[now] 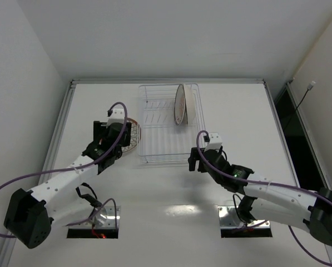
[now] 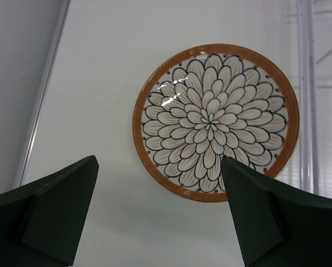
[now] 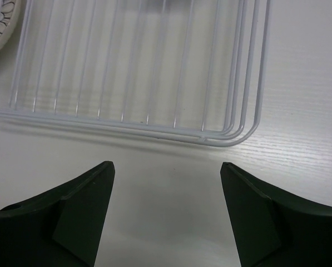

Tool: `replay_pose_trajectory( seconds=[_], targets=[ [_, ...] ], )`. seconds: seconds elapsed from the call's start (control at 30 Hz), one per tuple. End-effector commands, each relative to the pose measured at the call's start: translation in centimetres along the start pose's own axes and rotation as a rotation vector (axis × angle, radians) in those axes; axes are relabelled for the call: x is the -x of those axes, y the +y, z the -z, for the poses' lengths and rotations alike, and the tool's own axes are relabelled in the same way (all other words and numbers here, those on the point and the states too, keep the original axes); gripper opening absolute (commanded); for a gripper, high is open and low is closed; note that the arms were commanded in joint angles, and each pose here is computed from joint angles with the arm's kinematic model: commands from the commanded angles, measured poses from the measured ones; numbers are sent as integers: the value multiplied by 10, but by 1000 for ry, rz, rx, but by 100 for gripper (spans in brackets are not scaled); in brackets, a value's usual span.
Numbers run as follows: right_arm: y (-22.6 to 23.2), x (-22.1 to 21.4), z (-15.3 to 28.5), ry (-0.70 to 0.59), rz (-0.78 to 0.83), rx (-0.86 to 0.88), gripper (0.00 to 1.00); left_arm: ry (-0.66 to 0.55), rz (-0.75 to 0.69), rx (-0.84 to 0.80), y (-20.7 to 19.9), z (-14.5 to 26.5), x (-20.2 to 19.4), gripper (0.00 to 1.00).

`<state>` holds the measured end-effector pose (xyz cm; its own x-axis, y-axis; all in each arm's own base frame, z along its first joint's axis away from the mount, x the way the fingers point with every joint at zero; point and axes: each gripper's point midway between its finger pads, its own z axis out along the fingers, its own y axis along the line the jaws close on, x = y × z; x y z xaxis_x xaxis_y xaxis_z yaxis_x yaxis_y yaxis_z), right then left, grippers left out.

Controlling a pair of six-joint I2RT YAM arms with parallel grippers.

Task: Load the plates into the dish rack

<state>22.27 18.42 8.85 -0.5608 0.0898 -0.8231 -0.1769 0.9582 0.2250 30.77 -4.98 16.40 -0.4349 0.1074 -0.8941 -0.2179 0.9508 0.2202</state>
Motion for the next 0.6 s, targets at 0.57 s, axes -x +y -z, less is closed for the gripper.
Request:
replay_pose_trajectory(
  seconds=[0.57],
  targets=[
    [-2,-2,-4,-54,13,48,82,-41,-561,-32,-32,0,-4,100]
  ],
)
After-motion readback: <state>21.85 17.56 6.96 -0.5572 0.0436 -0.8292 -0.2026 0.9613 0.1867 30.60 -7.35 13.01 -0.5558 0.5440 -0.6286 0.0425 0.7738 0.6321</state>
